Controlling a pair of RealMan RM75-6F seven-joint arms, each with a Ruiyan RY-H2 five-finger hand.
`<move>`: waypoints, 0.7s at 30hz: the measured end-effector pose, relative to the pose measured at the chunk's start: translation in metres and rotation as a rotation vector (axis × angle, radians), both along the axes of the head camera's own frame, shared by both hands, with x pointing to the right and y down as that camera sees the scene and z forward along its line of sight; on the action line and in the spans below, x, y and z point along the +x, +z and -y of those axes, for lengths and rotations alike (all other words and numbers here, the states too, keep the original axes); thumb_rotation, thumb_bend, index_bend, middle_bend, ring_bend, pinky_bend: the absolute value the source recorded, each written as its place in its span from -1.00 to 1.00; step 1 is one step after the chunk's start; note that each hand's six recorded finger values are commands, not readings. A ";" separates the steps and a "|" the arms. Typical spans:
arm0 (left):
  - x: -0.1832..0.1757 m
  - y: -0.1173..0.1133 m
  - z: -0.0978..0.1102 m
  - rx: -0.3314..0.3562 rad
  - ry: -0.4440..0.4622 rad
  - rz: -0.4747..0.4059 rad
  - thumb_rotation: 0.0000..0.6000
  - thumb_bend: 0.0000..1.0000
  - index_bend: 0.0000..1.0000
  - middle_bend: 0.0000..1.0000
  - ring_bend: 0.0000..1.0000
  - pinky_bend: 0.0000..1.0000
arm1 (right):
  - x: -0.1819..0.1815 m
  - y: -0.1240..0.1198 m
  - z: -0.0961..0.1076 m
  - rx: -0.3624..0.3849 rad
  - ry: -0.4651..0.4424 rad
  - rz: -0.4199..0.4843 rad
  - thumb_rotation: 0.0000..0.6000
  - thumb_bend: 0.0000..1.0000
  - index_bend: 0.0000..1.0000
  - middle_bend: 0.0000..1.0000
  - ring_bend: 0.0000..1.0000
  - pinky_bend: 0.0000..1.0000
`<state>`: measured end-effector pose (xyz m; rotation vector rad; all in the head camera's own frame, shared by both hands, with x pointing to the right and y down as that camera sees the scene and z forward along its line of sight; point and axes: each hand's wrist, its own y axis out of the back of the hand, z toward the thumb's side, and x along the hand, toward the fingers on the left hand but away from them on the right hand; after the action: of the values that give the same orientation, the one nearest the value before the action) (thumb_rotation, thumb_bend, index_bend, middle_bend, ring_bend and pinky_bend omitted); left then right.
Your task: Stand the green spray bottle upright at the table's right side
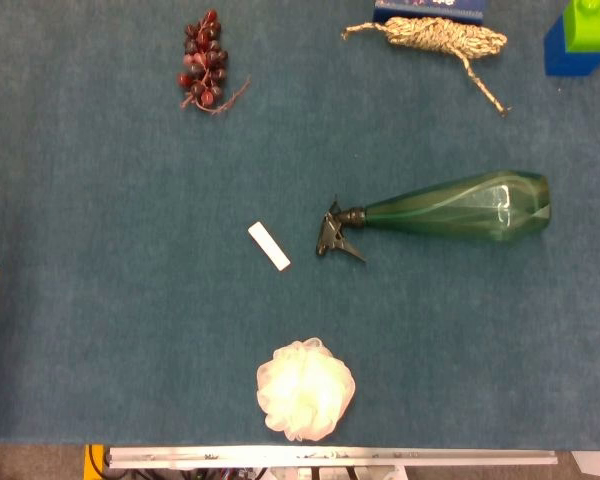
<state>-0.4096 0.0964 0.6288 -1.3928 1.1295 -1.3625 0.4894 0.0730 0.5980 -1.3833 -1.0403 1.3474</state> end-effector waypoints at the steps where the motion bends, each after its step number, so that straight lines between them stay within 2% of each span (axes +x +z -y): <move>1: 0.000 0.000 0.000 0.000 0.000 0.000 1.00 -1.00 -1.00 -1.00 -1.00 -1.00 | 0.000 0.000 0.000 0.002 -0.001 0.001 1.00 -1.00 0.05 -0.34 -0.54 -0.03; 13: 0.000 0.000 0.000 0.001 -0.001 0.002 1.00 -1.00 -1.00 -1.00 -1.00 -1.00 | -0.007 -0.003 -0.003 0.012 -0.026 0.017 1.00 -1.00 0.05 -0.34 -0.53 -0.04; 21: 0.000 0.000 0.000 0.001 -0.001 0.002 1.00 -1.00 -1.00 -1.00 -1.00 -1.00 | -0.002 -0.006 0.000 0.024 -0.006 0.016 1.00 -1.00 0.05 -0.34 -0.53 -0.04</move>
<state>-0.4098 0.0965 0.6288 -1.3904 1.1290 -1.3637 0.4872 0.0730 0.5916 -1.3809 -1.0589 1.3169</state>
